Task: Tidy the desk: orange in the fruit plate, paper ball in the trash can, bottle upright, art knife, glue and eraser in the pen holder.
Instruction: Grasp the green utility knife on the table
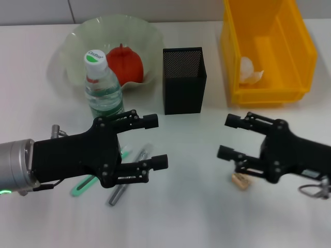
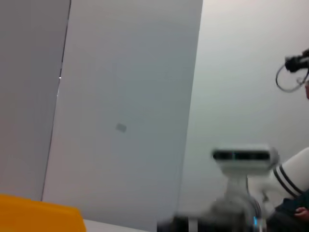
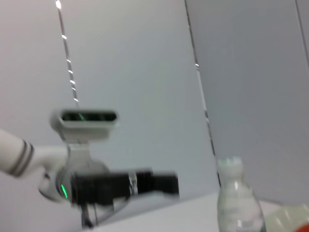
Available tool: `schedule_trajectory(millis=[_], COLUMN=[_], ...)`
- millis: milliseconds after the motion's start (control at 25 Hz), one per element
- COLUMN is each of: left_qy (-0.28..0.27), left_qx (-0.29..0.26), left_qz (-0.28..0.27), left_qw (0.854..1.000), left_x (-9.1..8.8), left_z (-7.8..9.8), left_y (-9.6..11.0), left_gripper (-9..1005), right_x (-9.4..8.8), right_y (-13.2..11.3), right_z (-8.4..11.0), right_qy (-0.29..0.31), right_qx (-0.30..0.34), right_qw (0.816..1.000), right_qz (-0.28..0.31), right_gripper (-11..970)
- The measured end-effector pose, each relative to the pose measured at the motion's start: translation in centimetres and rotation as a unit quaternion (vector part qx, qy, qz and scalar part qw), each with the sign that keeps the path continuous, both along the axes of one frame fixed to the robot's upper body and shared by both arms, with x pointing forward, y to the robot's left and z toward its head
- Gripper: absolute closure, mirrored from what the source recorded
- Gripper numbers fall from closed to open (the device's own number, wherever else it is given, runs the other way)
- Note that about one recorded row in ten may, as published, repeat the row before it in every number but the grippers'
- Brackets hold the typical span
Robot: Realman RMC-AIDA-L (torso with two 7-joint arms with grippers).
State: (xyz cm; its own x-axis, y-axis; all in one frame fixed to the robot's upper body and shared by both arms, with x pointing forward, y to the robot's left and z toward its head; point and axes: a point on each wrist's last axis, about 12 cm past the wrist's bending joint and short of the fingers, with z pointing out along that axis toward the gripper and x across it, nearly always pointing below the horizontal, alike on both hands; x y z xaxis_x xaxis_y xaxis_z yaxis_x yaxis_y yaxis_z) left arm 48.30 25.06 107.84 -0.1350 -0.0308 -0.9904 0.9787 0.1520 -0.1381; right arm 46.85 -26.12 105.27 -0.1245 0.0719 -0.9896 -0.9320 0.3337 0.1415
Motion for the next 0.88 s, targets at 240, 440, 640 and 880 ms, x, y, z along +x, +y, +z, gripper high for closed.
schedule_trajectory(millis=[240, 440, 640, 880], left_qy=[0.002, 0.012, 0.017, 0.02], left_qx=[0.004, 0.001, 0.0, -0.001], left_qz=[0.006, 0.01, 0.012, 0.013], left_qw=[1.0, 1.0, 1.0, 1.0], left_x=[0.1, -0.3, -0.5, -0.6], left_z=[-0.2, -0.6, -0.8, -0.9], left_y=[-0.1, 0.0, 0.1, 0.1], left_gripper=[210, 210, 210, 211], right_x=[3.3, 5.8, 8.2, 9.5], right_y=[-1.3, -0.1, 2.1, 4.5], right_z=[6.6, 10.4, 12.8, 14.8], right_qy=[0.096, 0.158, 0.224, 0.244], right_qx=[-0.1, -0.214, -0.297, -0.387], right_qw=[0.987, 0.961, 0.926, 0.888], right_qz=[0.083, 0.08, 0.06, 0.039], right_gripper=[259, 259, 259, 259])
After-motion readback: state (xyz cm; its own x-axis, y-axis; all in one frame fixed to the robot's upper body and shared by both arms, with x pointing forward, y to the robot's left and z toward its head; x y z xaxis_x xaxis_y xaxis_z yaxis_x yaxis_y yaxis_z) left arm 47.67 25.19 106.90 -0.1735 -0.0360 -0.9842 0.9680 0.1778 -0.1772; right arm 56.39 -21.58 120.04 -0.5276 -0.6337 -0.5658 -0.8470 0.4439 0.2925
